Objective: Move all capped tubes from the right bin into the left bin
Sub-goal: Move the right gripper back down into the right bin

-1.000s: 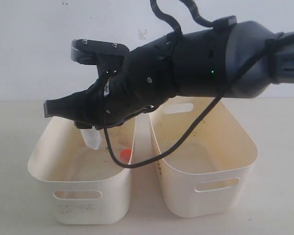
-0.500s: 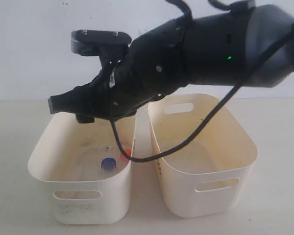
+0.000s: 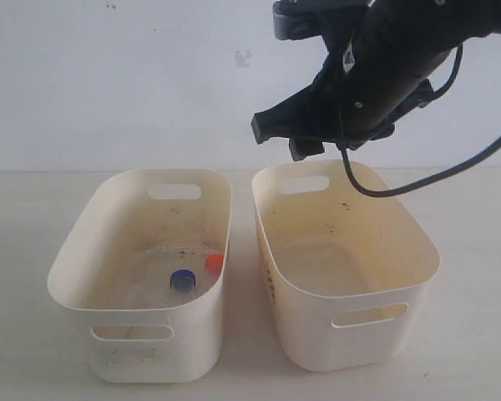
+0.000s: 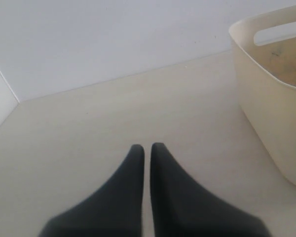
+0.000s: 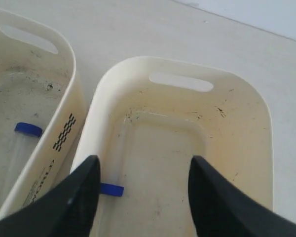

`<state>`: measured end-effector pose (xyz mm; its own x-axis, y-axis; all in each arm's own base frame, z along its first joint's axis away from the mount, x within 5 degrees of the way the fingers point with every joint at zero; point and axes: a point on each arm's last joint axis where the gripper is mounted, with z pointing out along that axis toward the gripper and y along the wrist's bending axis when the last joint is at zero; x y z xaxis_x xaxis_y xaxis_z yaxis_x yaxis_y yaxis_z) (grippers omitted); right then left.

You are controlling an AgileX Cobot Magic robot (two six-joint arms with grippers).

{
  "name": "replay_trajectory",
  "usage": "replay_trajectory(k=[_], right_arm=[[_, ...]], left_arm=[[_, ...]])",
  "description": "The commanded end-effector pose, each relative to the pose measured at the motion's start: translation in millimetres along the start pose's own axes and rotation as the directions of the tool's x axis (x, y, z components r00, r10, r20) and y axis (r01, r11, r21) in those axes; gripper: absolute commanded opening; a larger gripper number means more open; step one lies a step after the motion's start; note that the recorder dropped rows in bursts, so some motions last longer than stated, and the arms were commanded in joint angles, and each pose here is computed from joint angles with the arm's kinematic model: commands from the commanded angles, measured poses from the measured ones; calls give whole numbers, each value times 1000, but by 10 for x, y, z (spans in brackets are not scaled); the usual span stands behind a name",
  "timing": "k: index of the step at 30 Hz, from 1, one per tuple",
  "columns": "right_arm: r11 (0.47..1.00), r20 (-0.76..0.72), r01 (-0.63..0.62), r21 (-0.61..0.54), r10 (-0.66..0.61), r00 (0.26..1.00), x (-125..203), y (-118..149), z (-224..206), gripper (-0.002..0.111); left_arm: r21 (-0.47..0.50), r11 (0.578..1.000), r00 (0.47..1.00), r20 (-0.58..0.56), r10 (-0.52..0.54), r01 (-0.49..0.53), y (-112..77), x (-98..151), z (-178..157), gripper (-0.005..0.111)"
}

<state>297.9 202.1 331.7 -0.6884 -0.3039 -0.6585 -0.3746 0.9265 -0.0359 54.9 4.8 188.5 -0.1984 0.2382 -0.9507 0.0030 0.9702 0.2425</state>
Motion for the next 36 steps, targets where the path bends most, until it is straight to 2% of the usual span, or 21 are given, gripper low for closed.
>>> replay_trajectory(k=[1, 8, 13, 31, 36], right_arm=[[999, -26, 39, 8, -39, 999, 33, -16, 95, 51], [997, -183, 75, 21, -70, 981, 309, 55, 671, 51], [995, -270, 90, 36, -77, 960, 425, 66, 859, 51], [999, -429, 38, 35, -20, 903, 605, 77, 833, 51], [999, -475, 38, -16, -41, 879, 753, 112, 876, 51]], left_arm=[[1, 1000, 1000, 6, 3, -3, -2, 3, 0, 4], [1, 1000, 1000, 6, 3, -3, -2, 3, 0, 4], [1, 1000, 1000, 6, 3, -3, -2, 3, 0, 4], [1, 1000, 1000, 6, 3, -3, -2, 3, 0, 4], [1, 1000, 1000, 6, 3, -3, -2, 3, 0, 4]])
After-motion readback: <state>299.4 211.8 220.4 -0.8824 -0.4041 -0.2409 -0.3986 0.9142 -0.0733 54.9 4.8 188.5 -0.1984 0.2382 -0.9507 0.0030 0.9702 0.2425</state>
